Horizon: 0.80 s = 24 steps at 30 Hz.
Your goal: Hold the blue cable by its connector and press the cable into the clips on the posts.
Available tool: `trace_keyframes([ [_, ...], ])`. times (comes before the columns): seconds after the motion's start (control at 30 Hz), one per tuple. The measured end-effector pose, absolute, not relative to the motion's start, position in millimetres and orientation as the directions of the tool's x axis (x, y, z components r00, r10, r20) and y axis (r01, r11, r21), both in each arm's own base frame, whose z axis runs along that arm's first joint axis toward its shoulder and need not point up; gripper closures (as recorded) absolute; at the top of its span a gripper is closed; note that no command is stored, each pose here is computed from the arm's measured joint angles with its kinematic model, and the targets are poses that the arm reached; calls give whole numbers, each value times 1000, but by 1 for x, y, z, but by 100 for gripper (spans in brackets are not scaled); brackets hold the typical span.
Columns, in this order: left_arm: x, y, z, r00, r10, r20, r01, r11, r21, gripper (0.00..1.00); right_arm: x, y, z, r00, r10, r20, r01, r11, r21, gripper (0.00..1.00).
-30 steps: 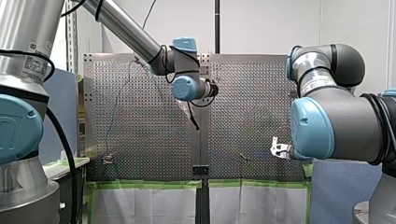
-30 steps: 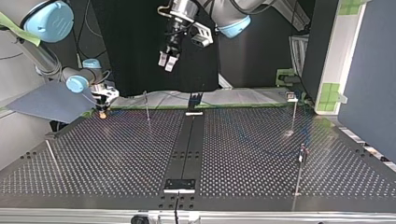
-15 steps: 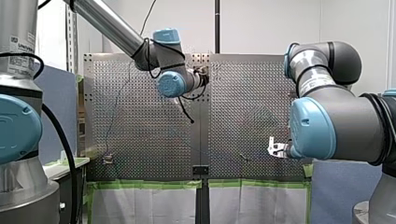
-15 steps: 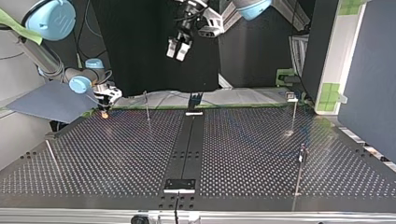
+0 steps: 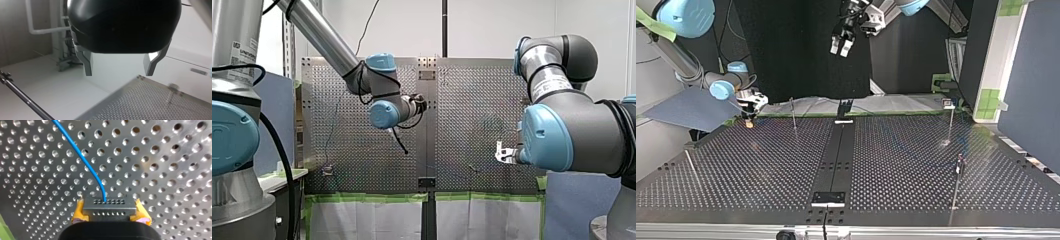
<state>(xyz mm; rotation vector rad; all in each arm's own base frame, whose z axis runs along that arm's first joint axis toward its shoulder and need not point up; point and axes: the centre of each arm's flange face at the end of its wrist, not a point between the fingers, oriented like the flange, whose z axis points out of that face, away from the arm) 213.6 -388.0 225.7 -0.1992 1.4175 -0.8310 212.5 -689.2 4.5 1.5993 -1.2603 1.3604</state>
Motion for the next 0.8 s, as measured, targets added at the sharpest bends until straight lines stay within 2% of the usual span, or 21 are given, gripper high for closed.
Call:
trace_keyframes([
  [0.43,187,-353,142,-124,-480,-868,330,805,-493,0,223,-662,52,-7,-163,987,-959,-278,-53,100],
  [0.8,164,-326,118,-169,-410,-896,308,842,-443,0,235,-653,86,8,-114,993,-954,-298,-27,100],
])
